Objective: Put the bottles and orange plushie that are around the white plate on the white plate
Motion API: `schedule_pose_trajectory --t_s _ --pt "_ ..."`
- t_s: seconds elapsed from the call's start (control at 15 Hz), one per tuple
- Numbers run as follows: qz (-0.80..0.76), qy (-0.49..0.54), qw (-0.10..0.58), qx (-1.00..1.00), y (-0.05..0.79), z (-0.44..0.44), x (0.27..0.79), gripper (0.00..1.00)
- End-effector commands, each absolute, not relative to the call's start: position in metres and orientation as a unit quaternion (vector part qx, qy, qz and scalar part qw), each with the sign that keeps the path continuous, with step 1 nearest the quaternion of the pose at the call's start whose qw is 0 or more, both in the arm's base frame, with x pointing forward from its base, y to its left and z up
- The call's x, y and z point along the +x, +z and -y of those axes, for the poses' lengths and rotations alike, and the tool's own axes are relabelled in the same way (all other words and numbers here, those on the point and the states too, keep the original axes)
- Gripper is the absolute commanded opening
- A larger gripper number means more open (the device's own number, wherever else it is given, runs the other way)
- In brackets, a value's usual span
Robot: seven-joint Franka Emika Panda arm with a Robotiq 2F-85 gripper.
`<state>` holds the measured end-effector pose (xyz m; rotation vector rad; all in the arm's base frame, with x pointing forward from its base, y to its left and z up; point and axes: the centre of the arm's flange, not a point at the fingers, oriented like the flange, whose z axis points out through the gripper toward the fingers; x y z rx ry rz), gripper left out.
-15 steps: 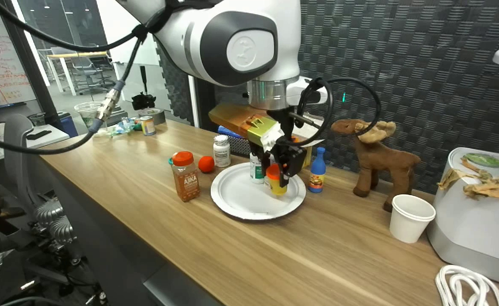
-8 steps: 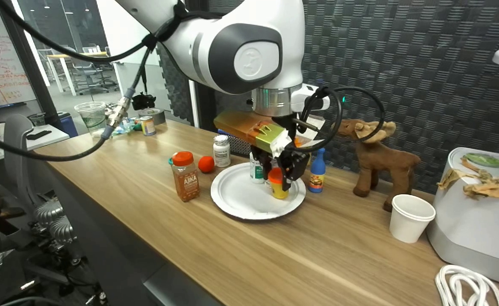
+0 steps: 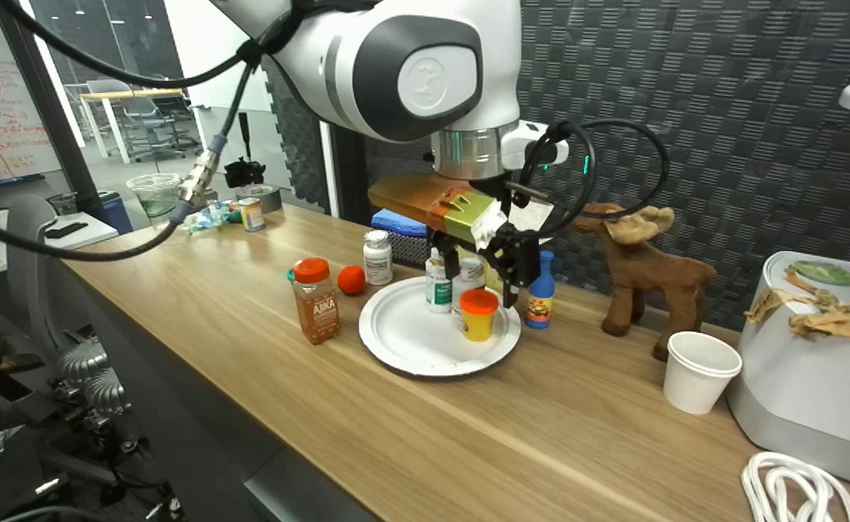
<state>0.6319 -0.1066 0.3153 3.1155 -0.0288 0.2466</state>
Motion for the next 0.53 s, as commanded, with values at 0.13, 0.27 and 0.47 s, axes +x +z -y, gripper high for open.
schedule_pose_trajectory --t_s 0.13,0.27,0.47 --pt "-0.009 0.099 0.021 0.995 0.367 0.074 0.605 0.99" --pt "-0.004 0.095 0.02 0.995 0.378 0.054 0.594 1.0" --pt "0.015 0.07 0.007 0.997 0.39 0.02 0.583 1.0"
